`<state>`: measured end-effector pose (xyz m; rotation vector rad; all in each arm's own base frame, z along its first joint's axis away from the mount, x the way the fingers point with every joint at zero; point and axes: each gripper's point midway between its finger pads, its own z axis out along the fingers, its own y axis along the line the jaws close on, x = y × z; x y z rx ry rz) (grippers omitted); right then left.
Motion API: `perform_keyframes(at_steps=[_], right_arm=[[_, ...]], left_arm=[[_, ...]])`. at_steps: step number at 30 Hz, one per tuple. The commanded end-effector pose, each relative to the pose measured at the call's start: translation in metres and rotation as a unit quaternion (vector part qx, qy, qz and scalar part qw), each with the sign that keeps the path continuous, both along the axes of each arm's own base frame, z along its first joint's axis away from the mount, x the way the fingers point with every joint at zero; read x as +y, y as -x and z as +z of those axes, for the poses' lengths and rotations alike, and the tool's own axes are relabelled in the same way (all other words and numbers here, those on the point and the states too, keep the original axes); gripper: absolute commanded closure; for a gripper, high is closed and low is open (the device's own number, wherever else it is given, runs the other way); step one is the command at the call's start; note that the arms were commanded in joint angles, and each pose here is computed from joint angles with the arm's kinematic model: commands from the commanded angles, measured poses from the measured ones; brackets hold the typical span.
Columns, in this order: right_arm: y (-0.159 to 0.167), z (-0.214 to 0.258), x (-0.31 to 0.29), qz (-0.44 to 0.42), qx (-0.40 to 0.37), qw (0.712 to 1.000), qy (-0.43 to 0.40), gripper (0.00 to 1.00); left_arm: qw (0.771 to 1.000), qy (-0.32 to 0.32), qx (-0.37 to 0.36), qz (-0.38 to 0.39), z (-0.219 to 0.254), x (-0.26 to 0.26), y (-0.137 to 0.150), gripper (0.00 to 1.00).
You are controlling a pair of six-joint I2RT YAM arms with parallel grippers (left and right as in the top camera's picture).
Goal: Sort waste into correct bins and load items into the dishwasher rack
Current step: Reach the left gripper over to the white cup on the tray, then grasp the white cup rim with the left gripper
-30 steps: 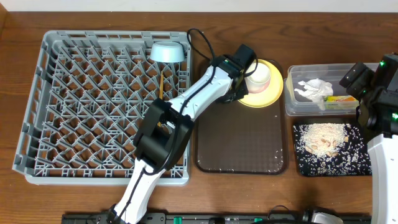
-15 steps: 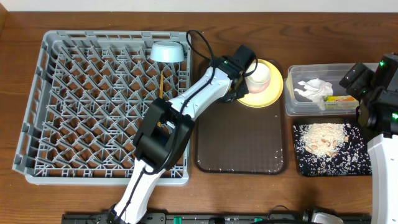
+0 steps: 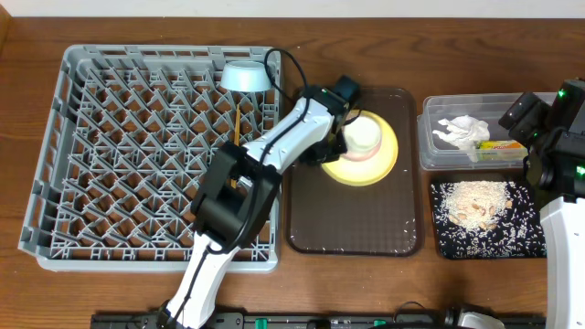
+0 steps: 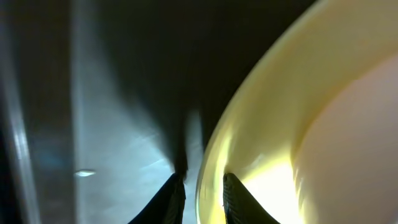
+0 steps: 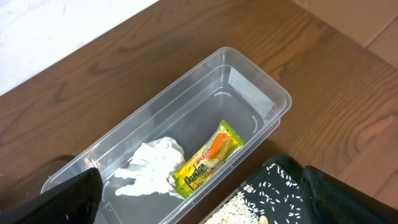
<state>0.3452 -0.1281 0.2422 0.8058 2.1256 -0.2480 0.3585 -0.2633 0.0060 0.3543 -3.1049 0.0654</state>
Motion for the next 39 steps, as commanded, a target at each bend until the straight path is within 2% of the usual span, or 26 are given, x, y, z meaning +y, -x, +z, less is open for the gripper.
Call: perform_keyframes(at_steps=[1,6,11,16,18,21,25,28,37,39], right_arm=[[0.001,0.005,-0.002,-0.002,-0.005,1.0,0.003,0.01],[0.001,0.005,-0.002,-0.002,-0.005,1.0,0.003,0.01],[0.001,0.005,-0.002,-0.002,-0.005,1.0,0.003,0.01],[0.001,0.005,-0.002,-0.002,-0.005,1.0,0.003,0.01],[0.001,0.005,-0.002,-0.002,-0.005,1.0,0.003,0.01],[0.001,0.005,-0.002,-0.002,-0.005,1.0,0.003,0.01],[0.001,0.005,-0.002,-0.002,-0.005,1.0,0.003,0.01],[0.001,0.005,-0.002,-0.002,-0.005,1.0,0.003,0.01],[0.001,0.005,-0.002,-0.002,-0.005,1.0,0.003,0.01],[0.001,0.005,-0.002,-0.002,-0.005,1.0,0.003,0.01]], left_arm=[[0.999,-0.012,-0.008,-0.047,0.018,0.011,0.003,0.7],[0.998,-0.01,-0.023,-0.064,0.038,0.014,0.003,0.6],[0.995,-0.006,-0.075,-0.062,0.077,0.019,-0.007,0.55],[0.985,0.037,-0.145,-0.085,0.131,0.009,-0.014,0.52],[0.975,0.07,-0.179,-0.116,0.152,-0.007,-0.016,0.56],[0.956,0.12,-0.218,-0.157,0.173,-0.036,-0.018,0.72],[0.937,0.143,-0.249,-0.198,0.178,-0.07,-0.016,0.86],[0.929,0.141,-0.257,-0.224,0.173,-0.089,-0.009,0.86],[0.927,0.07,-0.263,-0.258,0.134,-0.107,-0.001,0.83],[0.925,0.064,-0.263,-0.266,0.128,-0.108,-0.003,0.78]])
